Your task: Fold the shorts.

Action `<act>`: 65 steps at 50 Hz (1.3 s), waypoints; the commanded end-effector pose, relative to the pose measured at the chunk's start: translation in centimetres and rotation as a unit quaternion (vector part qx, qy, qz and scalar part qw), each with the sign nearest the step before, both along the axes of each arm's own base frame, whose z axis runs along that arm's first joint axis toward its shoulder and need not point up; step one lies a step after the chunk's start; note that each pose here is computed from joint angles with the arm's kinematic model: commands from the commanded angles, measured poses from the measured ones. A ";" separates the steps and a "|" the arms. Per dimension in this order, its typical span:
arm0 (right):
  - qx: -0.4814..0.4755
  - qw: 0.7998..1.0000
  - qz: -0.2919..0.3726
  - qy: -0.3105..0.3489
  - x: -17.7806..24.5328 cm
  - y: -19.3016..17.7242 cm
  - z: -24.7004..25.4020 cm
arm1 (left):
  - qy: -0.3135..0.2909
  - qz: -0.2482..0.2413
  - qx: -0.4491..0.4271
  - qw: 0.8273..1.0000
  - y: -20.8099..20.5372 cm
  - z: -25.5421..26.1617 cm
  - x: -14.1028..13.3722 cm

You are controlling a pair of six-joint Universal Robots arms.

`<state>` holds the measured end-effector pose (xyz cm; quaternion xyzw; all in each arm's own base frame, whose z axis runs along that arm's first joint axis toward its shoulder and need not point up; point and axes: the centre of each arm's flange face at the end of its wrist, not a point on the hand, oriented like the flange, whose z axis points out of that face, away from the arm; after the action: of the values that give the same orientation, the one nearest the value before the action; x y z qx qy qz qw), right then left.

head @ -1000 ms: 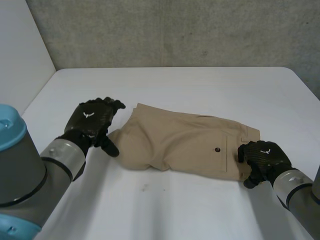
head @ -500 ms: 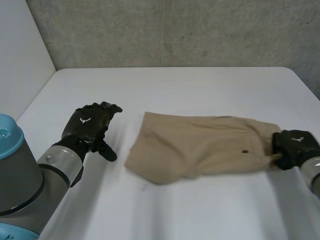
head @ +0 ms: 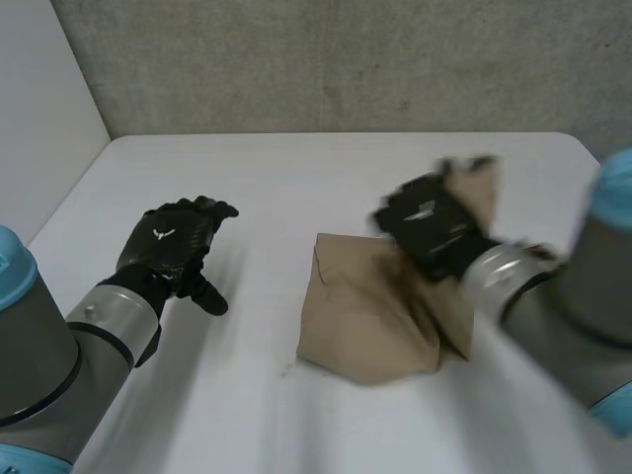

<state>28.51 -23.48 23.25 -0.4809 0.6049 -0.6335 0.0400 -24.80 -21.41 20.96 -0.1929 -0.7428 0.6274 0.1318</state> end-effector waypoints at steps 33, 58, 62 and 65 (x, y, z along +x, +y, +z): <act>0.221 0.945 -0.101 -0.219 -1.0 -2.9 -1.2 | 0.038 -0.080 0.048 0.995 0.7 -1.8 -12.1; 0.236 0.967 -0.092 -0.035 -1.0 -3.5 -10.1 | -0.081 0.028 0.106 0.991 2.8 -8.3 -8.9; 0.222 0.970 -0.094 -0.014 -1.4 -3.4 -10.2 | -0.086 0.024 0.108 0.990 3.3 -8.4 -8.7; 0.208 0.973 -0.098 -0.007 -1.6 -3.4 -9.9 | -0.091 0.025 0.109 0.990 3.4 -8.5 -8.6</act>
<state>27.38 -26.94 13.14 -0.3849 0.7741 -0.4915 0.1055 -33.62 -18.38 12.52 -0.2100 -0.8196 0.5282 0.0720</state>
